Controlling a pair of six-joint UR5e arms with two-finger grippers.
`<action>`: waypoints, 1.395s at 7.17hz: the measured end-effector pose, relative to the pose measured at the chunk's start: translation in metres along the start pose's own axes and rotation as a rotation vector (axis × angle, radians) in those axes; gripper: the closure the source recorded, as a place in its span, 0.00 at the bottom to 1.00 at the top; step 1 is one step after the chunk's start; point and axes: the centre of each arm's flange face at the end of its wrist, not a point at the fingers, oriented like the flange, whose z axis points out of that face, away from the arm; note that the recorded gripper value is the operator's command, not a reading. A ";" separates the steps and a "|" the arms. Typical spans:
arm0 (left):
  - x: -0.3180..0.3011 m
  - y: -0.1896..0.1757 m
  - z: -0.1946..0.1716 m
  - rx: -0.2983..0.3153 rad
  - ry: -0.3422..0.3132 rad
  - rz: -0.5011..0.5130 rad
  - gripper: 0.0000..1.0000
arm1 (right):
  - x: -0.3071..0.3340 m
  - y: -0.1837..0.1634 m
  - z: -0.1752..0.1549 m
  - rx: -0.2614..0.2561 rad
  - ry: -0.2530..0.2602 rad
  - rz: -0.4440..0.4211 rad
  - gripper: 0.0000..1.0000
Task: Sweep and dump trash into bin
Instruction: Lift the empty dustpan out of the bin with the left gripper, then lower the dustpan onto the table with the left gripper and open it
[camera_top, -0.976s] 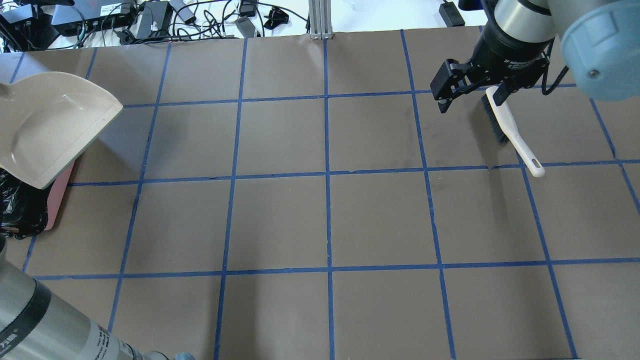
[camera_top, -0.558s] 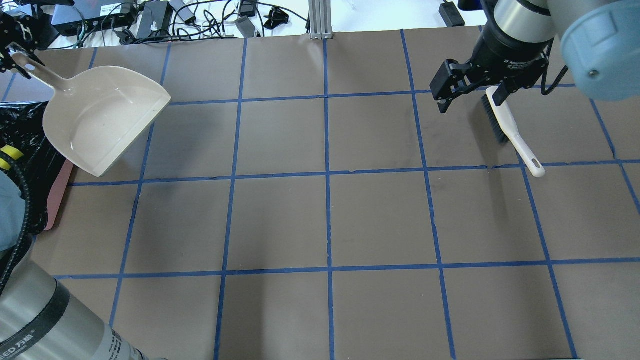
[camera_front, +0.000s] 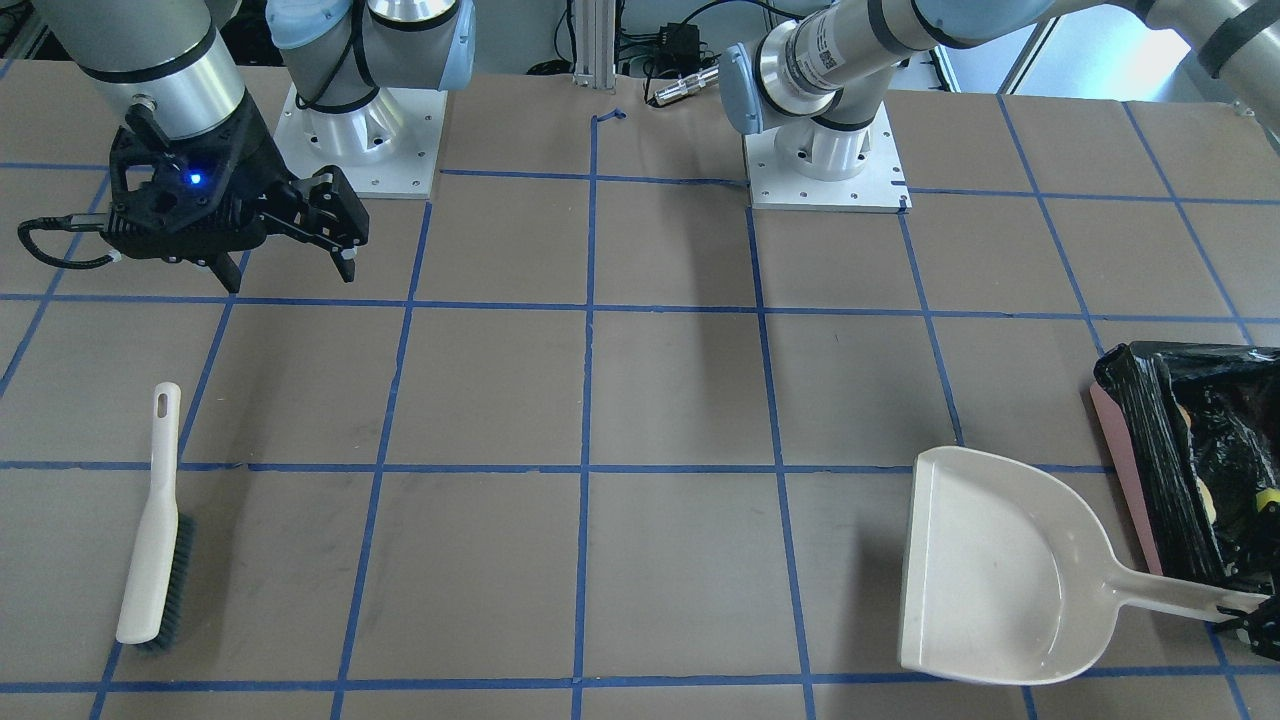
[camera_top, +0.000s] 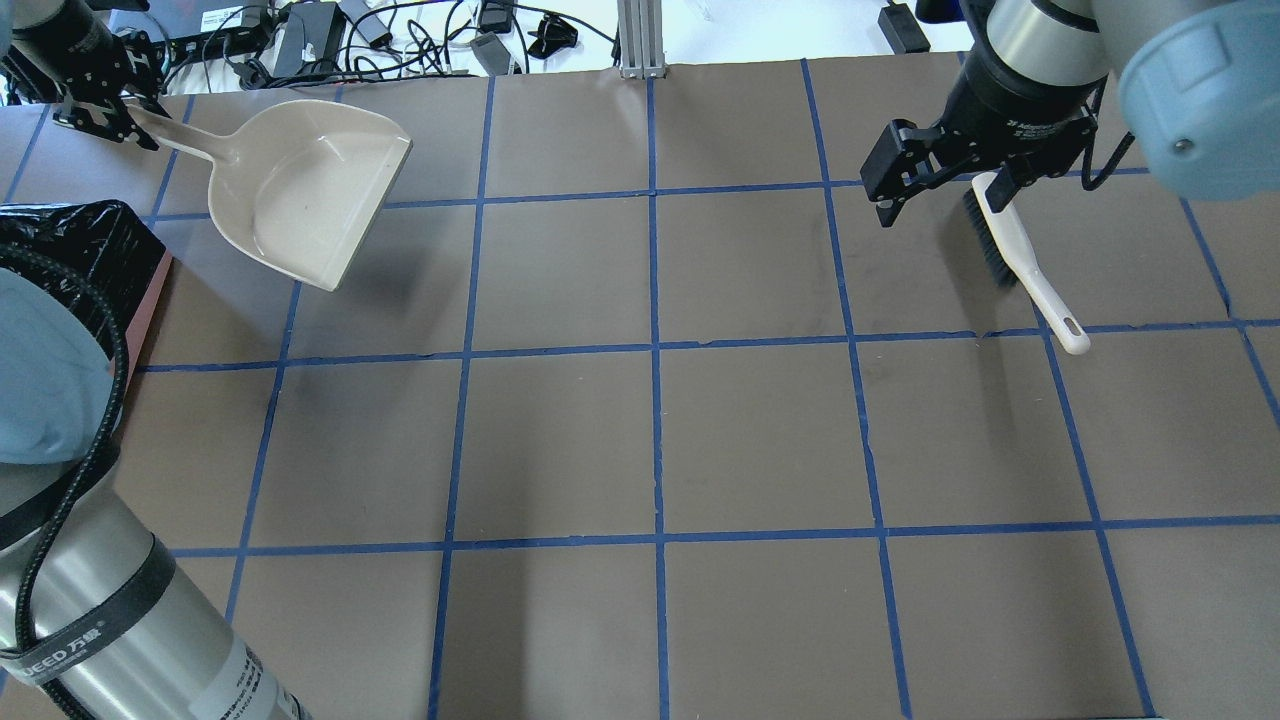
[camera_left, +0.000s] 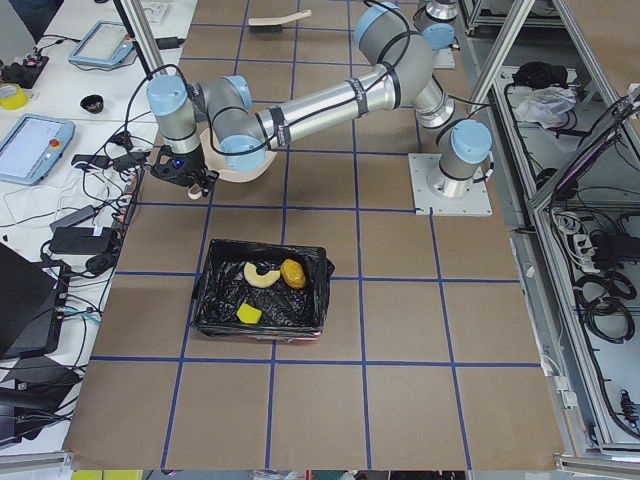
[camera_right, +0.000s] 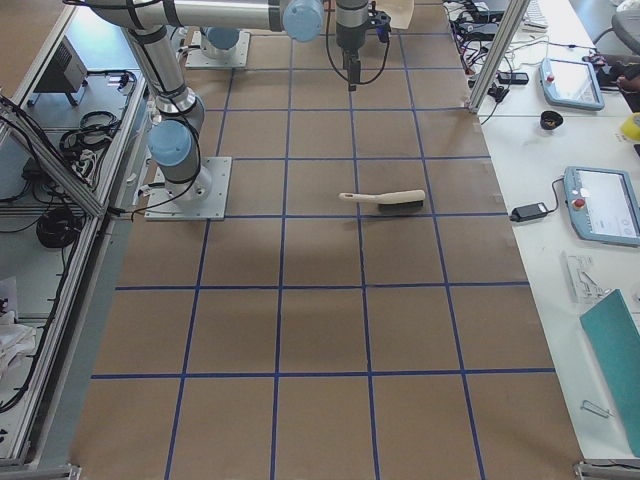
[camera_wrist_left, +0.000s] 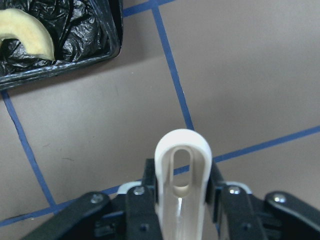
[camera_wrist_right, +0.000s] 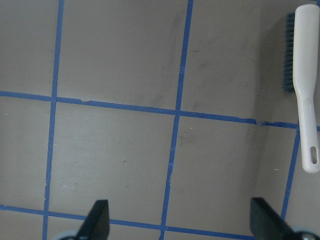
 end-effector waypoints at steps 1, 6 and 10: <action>0.004 0.000 0.015 0.000 -0.008 -0.109 1.00 | 0.001 0.001 -0.001 0.001 0.008 0.000 0.00; 0.022 0.056 0.060 0.028 -0.101 -0.246 1.00 | 0.002 0.000 0.000 -0.004 0.018 0.002 0.00; 0.002 0.108 0.076 0.021 -0.196 -0.175 1.00 | 0.002 -0.001 0.002 -0.009 0.019 0.003 0.00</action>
